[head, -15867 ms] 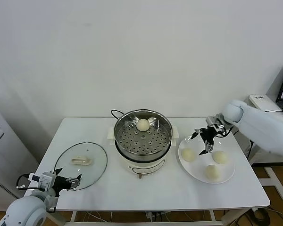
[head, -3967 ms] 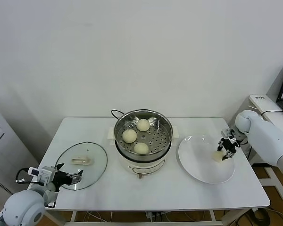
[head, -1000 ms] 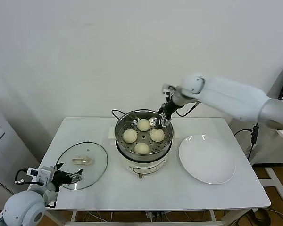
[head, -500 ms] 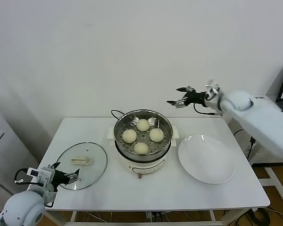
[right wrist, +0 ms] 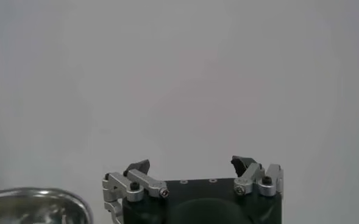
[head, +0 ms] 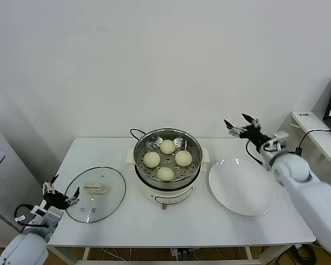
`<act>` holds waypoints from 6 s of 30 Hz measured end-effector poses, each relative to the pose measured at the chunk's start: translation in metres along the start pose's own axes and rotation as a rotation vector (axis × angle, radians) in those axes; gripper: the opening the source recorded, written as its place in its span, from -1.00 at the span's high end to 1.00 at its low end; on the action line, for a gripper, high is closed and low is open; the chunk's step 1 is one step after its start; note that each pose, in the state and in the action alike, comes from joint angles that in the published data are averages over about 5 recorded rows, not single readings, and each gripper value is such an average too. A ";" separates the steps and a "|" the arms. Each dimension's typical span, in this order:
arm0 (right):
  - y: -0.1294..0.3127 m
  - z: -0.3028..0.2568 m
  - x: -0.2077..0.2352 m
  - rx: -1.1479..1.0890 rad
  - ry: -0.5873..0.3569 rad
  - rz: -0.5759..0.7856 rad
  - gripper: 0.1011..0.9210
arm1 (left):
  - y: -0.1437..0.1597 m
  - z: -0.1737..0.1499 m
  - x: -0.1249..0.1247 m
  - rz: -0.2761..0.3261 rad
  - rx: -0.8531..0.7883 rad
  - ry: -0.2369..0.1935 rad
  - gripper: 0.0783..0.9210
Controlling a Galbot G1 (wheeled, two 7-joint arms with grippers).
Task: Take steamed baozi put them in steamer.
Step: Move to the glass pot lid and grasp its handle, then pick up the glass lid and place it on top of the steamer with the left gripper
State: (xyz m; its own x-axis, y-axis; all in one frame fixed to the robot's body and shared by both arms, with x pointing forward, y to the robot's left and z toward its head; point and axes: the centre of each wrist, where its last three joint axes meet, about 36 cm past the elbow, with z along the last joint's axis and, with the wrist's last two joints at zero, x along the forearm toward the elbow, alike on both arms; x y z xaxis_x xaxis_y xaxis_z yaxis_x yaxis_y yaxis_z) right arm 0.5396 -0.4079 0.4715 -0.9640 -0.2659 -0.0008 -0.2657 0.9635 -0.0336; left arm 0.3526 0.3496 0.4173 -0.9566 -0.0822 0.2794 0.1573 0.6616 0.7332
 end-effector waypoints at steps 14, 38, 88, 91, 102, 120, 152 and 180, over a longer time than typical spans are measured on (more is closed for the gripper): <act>-0.005 0.065 0.073 -0.048 0.028 0.232 -0.76 | -0.034 0.056 -0.022 -0.142 -0.581 -0.243 -0.77; 0.003 0.114 0.103 -0.054 0.092 0.297 -0.76 | -0.090 0.092 -0.057 -0.150 -0.836 -0.279 -0.77; 0.009 0.111 0.110 -0.045 0.097 0.248 -0.76 | -0.065 0.037 -0.084 -0.249 -0.851 -0.228 0.95; 0.009 0.109 0.108 -0.045 0.093 0.245 -0.76 | -0.053 0.021 -0.081 -0.265 -0.841 -0.221 0.95; 0.004 0.100 0.103 -0.037 0.079 0.240 -0.76 | -0.018 -0.061 -0.063 -0.323 -0.799 -0.145 0.95; -0.007 0.094 0.109 -0.016 0.080 0.247 -0.76 | -0.055 -0.185 -0.048 -0.306 -0.736 -0.163 0.95; -0.004 0.111 0.112 -0.031 0.100 0.251 -0.76 | -0.161 -0.295 -0.068 -0.276 -0.743 -0.234 0.95; 0.000 0.119 0.113 -0.032 0.108 0.245 -0.76 | -0.202 -0.319 -0.066 -0.244 -0.701 -0.208 0.95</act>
State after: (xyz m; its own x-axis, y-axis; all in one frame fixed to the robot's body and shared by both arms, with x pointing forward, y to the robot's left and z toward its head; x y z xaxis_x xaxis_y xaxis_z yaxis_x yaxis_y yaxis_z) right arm 0.4321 -0.4419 0.3526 -0.9946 -0.0210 0.1021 -0.0225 0.9997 -0.0137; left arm 0.4618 -0.0166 0.4487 -0.9997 0.0226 -0.0125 -0.0123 0.0102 0.9999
